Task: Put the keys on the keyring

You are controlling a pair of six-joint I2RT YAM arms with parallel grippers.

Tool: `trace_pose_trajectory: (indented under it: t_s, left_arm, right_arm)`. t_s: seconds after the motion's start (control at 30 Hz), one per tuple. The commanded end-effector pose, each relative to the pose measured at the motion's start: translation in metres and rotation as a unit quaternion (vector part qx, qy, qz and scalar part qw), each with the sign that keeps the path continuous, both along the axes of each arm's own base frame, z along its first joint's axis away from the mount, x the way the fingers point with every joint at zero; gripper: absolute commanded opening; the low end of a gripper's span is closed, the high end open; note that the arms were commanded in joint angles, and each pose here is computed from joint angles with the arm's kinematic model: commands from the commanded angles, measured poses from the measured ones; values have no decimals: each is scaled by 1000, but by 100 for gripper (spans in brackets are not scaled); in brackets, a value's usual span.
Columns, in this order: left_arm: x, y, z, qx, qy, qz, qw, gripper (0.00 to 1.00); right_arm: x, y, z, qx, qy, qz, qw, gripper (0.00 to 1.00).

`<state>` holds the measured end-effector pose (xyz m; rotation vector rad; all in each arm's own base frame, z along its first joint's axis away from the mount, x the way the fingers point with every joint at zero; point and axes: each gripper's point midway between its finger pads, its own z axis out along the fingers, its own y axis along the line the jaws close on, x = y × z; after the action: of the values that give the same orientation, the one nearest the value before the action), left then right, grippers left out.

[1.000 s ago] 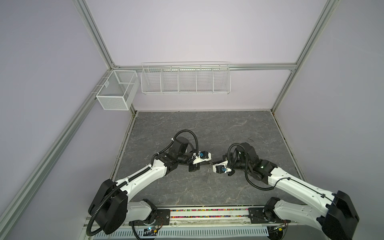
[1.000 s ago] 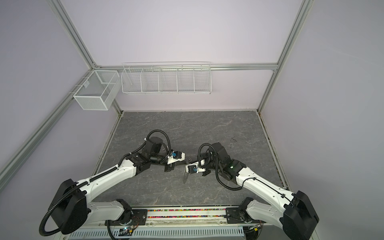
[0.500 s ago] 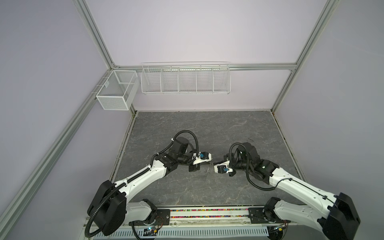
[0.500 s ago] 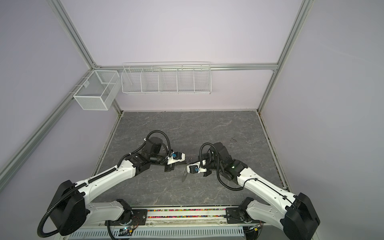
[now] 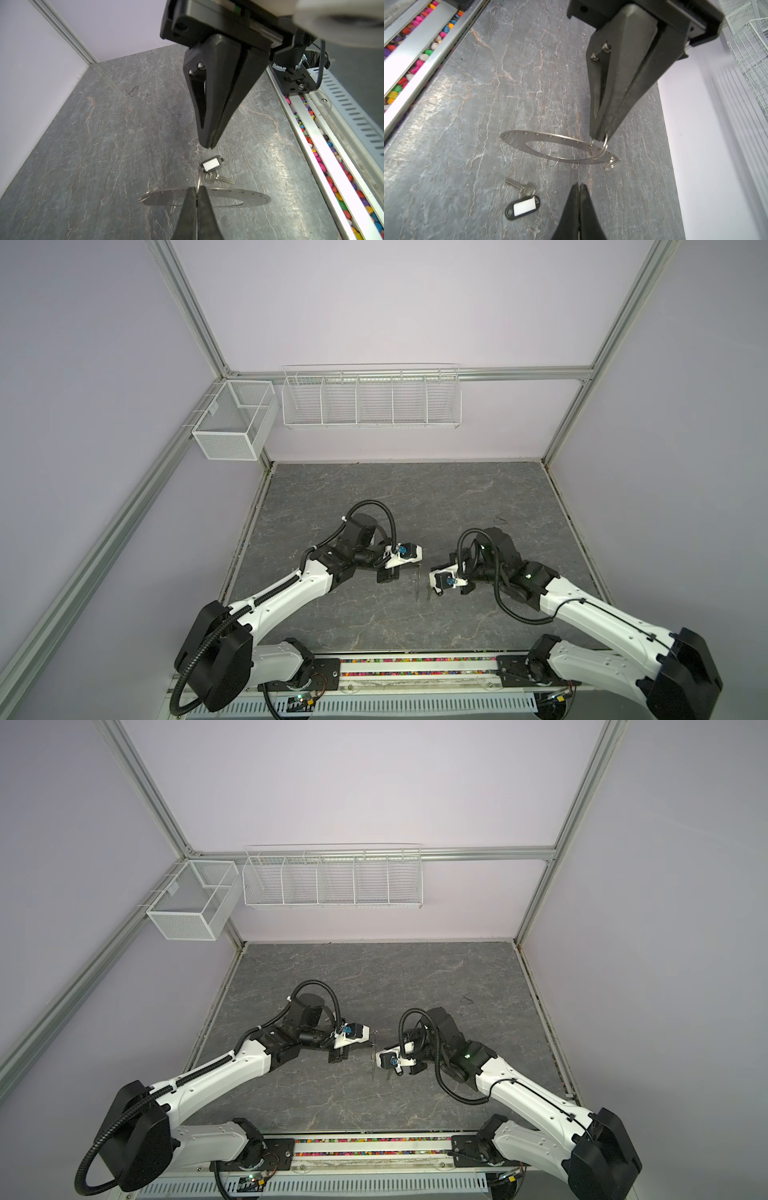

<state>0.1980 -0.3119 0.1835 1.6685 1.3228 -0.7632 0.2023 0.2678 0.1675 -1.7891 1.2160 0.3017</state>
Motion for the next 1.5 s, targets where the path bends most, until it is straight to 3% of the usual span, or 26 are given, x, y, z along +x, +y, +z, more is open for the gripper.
trace_pose_trajectory:
  t_s: [0.0, 0.13, 0.27, 0.33, 0.47, 0.57, 0.67, 0.77, 1.03, 1.27, 1.47]
  left_arm:
    - [6, 7, 7, 9, -18, 24, 1000, 0]
    - [13, 18, 7, 14, -24, 50, 998, 0]
    - [21, 34, 11, 8, -28, 86, 996, 0]
    - [23, 43, 12, 4, -28, 101, 994, 0]
    - [26, 55, 12, 9, -36, 123, 992, 0]
    - [27, 57, 9, 11, -36, 127, 991, 0]
    - [25, 56, 7, 10, -32, 123, 992, 0]
    - [25, 54, 5, 8, -30, 119, 992, 0]
    - [21, 53, 3, 2, -25, 110, 994, 0]
    - [18, 56, 2, -2, -24, 114, 993, 0]
    - [17, 56, 3, -5, -24, 116, 993, 0]
  right_arm:
    - [17, -1, -1, 26, 75, -78, 994, 8]
    - [32, 2, -1, 49, 172, -156, 972, 24]
    - [47, 0, -9, 69, 268, -262, 924, 38]
    - [52, -9, -21, 62, 300, -321, 896, 39]
    - [58, -28, -44, 39, 359, -449, 817, 39]
    - [49, -30, -61, 23, 383, -496, 779, 39]
    - [48, -45, -73, 0, 399, -574, 715, 38]
    - [42, -44, -81, -8, 425, -605, 674, 38]
    - [25, -17, -107, -51, 453, -605, 653, 39]
    - [18, -21, -119, -82, 443, -622, 641, 38]
    - [15, -13, -130, -99, 450, -612, 643, 35]
